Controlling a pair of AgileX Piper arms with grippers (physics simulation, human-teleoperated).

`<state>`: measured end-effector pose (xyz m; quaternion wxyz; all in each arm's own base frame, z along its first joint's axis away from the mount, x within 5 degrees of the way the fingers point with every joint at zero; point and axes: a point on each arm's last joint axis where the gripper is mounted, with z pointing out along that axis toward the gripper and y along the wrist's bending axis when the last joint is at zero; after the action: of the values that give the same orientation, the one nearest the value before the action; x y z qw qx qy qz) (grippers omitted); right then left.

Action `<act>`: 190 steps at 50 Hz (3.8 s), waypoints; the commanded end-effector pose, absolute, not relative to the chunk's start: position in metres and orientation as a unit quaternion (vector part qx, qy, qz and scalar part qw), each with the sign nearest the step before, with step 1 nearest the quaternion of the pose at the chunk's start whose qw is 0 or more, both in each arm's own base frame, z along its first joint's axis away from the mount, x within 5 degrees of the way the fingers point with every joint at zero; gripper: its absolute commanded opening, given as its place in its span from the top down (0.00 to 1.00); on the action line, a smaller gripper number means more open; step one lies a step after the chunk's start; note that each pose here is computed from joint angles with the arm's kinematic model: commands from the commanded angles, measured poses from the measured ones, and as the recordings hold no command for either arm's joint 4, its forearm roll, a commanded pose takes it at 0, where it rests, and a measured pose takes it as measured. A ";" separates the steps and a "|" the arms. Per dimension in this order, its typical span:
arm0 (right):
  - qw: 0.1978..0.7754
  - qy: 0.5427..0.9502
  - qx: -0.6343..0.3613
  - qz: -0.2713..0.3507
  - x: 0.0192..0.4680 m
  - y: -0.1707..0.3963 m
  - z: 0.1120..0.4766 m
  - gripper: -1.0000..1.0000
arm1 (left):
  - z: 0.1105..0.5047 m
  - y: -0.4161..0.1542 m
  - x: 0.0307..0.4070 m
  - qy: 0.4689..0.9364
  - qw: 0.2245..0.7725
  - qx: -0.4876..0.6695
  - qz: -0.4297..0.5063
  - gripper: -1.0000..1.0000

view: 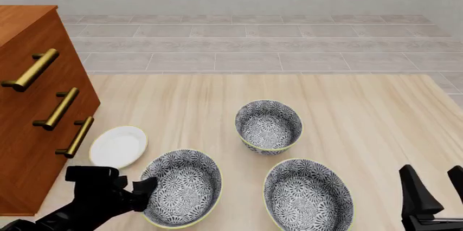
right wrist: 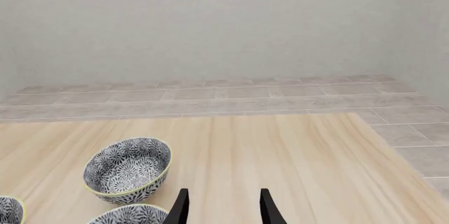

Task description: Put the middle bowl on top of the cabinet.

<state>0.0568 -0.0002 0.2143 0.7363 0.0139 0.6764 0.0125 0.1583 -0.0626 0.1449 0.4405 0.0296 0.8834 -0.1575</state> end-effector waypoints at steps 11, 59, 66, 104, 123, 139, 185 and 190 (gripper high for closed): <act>0.736 0.677 0.014 0.014 0.057 0.000 0.215 0.00 | 0.145 -0.064 0.158 0.885 0.438 0.032 -0.158 0.00; 0.737 0.676 0.022 0.018 0.057 0.000 0.214 0.00 | 0.141 -0.060 0.174 0.899 0.418 0.040 -0.122 1.00; 0.737 0.675 0.023 0.018 0.057 -0.001 0.214 0.00 | 0.148 -0.065 0.175 0.898 0.418 0.049 -0.130 1.00; 0.737 0.675 0.025 0.019 0.057 -0.001 0.214 0.00 | 0.224 -0.081 0.174 0.879 0.434 0.007 -0.199 1.00; 0.736 0.676 0.021 0.019 0.057 0.000 0.214 0.00 | 0.248 -0.078 0.179 0.872 0.438 -0.038 -0.214 1.00; 0.736 0.676 0.021 0.019 0.057 0.000 0.214 0.00 | 0.275 -0.068 0.199 0.878 0.435 -0.071 -0.189 1.00; 0.736 0.676 0.027 0.022 0.057 -0.001 0.215 0.00 | 0.332 -0.054 0.215 0.842 0.455 -0.183 -0.226 1.00; 0.737 0.676 0.026 0.022 0.057 0.000 0.215 0.00 | 0.347 -0.051 0.218 0.835 0.465 -0.188 -0.226 1.00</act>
<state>0.0571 -0.0005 0.2144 0.7364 0.0256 0.6757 0.0214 0.2148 -0.0554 0.3246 0.4501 -0.1700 0.8499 -0.2151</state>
